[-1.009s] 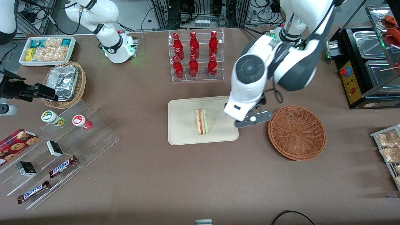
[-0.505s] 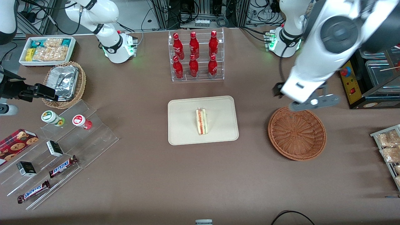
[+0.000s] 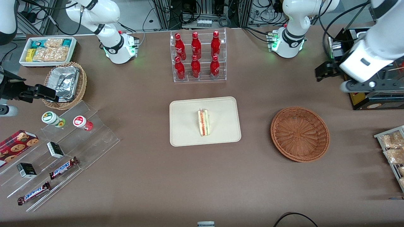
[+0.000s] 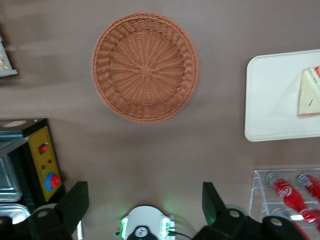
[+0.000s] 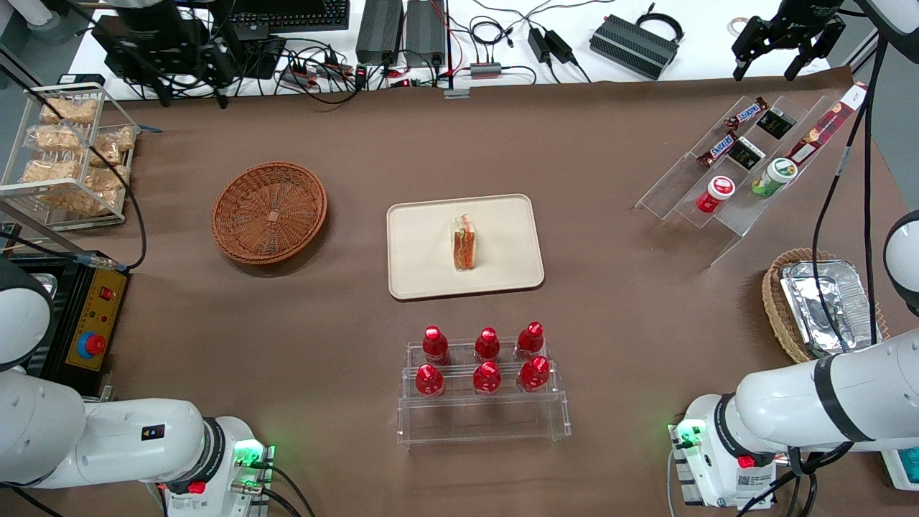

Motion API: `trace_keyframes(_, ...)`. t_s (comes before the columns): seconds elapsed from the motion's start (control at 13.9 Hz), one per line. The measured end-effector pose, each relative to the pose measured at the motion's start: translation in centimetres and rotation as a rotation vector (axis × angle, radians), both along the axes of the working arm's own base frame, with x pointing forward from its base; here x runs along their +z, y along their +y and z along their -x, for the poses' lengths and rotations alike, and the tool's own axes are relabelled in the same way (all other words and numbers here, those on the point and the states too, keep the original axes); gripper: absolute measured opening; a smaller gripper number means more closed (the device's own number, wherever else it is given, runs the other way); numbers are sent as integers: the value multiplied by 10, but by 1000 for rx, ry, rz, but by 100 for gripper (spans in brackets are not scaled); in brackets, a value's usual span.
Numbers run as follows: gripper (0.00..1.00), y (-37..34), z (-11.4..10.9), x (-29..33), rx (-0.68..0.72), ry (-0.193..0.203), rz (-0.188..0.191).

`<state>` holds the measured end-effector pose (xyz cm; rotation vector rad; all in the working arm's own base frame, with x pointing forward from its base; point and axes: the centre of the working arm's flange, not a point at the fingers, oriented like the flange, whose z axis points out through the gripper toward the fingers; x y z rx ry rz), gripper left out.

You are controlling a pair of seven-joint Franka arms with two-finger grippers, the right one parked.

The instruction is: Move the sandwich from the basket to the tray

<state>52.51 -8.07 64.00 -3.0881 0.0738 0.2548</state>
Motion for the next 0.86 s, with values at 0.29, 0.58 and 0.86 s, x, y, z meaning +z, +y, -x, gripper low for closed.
trace_keyframes(0.29, 100, 34, 11, 9, -2, -12, 20)
trace_keyframes(0.58, 100, 23, 1, 7, -23, -40, 24)
trace_keyframes(0.86, 100, 26, -19, 5, -18, -52, 10)
